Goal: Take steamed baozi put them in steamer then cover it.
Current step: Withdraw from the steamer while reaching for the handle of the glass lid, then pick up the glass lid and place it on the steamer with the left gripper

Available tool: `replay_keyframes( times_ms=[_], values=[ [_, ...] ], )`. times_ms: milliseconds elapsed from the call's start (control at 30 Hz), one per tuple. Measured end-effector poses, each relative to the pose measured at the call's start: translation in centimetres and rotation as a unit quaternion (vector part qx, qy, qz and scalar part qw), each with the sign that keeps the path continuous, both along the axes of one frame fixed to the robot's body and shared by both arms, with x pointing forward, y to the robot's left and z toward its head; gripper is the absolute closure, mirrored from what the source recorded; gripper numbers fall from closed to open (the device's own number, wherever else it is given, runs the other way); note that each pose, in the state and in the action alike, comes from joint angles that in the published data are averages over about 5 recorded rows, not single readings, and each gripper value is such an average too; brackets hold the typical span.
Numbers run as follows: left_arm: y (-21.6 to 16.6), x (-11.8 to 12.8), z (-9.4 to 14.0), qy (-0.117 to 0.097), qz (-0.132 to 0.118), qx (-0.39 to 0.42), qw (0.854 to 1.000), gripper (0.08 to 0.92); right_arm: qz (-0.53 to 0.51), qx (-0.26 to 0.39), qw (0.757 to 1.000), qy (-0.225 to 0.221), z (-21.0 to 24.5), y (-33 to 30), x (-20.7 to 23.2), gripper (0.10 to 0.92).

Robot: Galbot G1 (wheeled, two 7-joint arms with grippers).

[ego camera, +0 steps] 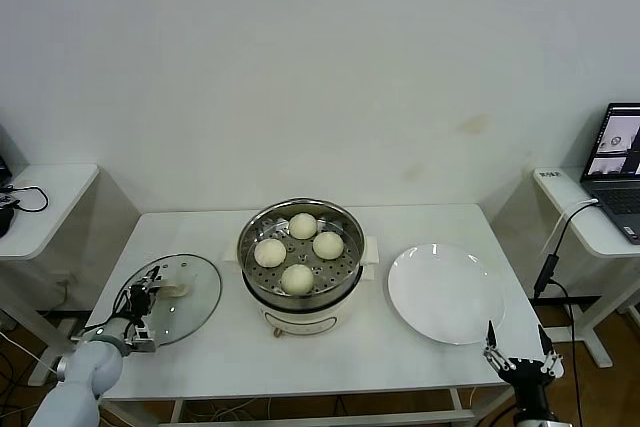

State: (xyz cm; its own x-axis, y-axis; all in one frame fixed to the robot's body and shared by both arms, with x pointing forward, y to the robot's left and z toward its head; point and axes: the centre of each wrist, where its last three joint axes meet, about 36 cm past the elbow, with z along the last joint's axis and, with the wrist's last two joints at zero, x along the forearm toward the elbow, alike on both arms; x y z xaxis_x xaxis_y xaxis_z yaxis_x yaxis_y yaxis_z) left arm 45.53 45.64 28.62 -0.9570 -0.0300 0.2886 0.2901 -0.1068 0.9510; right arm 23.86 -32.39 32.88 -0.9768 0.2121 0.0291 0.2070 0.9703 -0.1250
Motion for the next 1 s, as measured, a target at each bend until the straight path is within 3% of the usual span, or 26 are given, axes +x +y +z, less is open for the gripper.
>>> replay_keyframes(
  times_ms=[200, 300, 667, 1000],
  values=[
    [-0.6, -0.9, -0.4, -0.023, 0.003, -0.021, 1.000, 0.809, 0.004, -0.001, 1.000, 0.002, 0.0, 0.1, 0.0, 0.200],
    [-0.9, -1.5, -0.4, -0.042, 0.004, -0.032, 0.999, 0.853, 0.007, -0.002, 1.000, 0.001, 0.1, 0.1, 0.1, 0.200],
    [-2.6, -4.2, 2.0, -0.122, 0.012, -0.052, 0.991, 0.854, 0.023, -0.006, 1.000, -0.003, 0.3, 0.3, 0.3, 0.199],
    [-2.5, -6.4, 8.2, -0.164, 0.026, -0.023, 0.986, 0.854, 0.046, -0.010, 0.999, -0.002, 0.5, 0.3, 0.6, 0.199]
  ],
)
